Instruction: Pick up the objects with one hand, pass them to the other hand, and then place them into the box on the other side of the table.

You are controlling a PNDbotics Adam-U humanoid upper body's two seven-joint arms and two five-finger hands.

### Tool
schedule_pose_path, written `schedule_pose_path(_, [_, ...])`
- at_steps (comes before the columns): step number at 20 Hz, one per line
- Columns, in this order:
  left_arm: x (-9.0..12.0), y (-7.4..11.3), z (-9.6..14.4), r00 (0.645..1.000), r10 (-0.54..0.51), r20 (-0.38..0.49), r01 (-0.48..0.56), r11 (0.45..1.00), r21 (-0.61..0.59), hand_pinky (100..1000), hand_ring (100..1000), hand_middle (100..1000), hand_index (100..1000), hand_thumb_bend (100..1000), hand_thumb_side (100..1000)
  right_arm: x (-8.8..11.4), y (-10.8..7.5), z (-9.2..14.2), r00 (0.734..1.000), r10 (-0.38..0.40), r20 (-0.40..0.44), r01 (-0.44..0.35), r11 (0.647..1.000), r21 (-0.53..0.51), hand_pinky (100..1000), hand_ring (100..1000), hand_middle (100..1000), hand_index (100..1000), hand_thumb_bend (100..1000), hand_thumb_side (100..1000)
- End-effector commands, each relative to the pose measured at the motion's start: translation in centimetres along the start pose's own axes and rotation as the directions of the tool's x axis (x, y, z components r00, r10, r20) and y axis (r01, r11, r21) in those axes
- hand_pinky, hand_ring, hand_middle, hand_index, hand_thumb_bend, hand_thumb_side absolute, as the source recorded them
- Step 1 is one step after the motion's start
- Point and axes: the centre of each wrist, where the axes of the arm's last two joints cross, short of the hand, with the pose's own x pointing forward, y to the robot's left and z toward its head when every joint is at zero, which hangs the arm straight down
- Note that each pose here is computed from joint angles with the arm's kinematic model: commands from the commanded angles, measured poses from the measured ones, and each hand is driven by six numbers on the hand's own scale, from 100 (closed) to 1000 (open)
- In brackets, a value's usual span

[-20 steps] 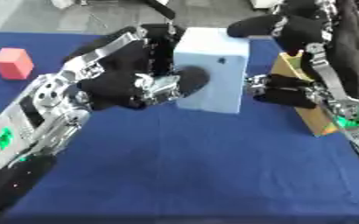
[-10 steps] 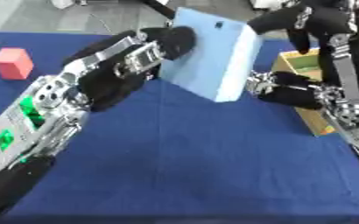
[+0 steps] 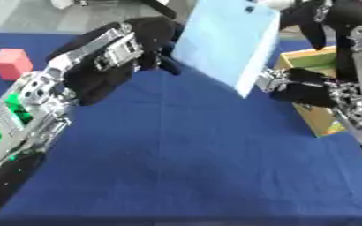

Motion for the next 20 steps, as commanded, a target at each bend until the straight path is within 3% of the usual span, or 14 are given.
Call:
schedule_pose_path(1, [0.6,0.3,0.2,1.0,-0.023,-0.004,0.023,1.0,0.004,753,714,718,800,555,746,0.0,-1.0,-0.5,1.0,0.008,0.021,-0.008,1.0,0.0,100,100,100,426,327,100])
schedule_pose_path(6, [0.6,0.6,0.5,1.0,-0.026,-0.01,0.026,0.999,0.039,751,714,719,809,545,762,0.0,-0.9,-0.2,0.999,-0.039,-0.027,0.039,0.999,0.009,100,100,100,414,299,100])
schedule_pose_path(11, [0.4,1.8,1.8,0.999,-0.046,-0.026,0.049,0.986,0.16,750,714,719,810,543,758,-0.3,-1.6,0.5,0.992,-0.076,-0.101,0.078,0.997,0.017,100,100,100,405,274,100])
schedule_pose_path(20, [-1.2,4.7,6.6,0.994,-0.077,-0.074,0.102,0.881,0.462,750,715,720,808,545,745,-0.9,-3.4,2.1,0.949,-0.097,-0.3,0.106,0.994,0.016,100,100,100,392,228,100])
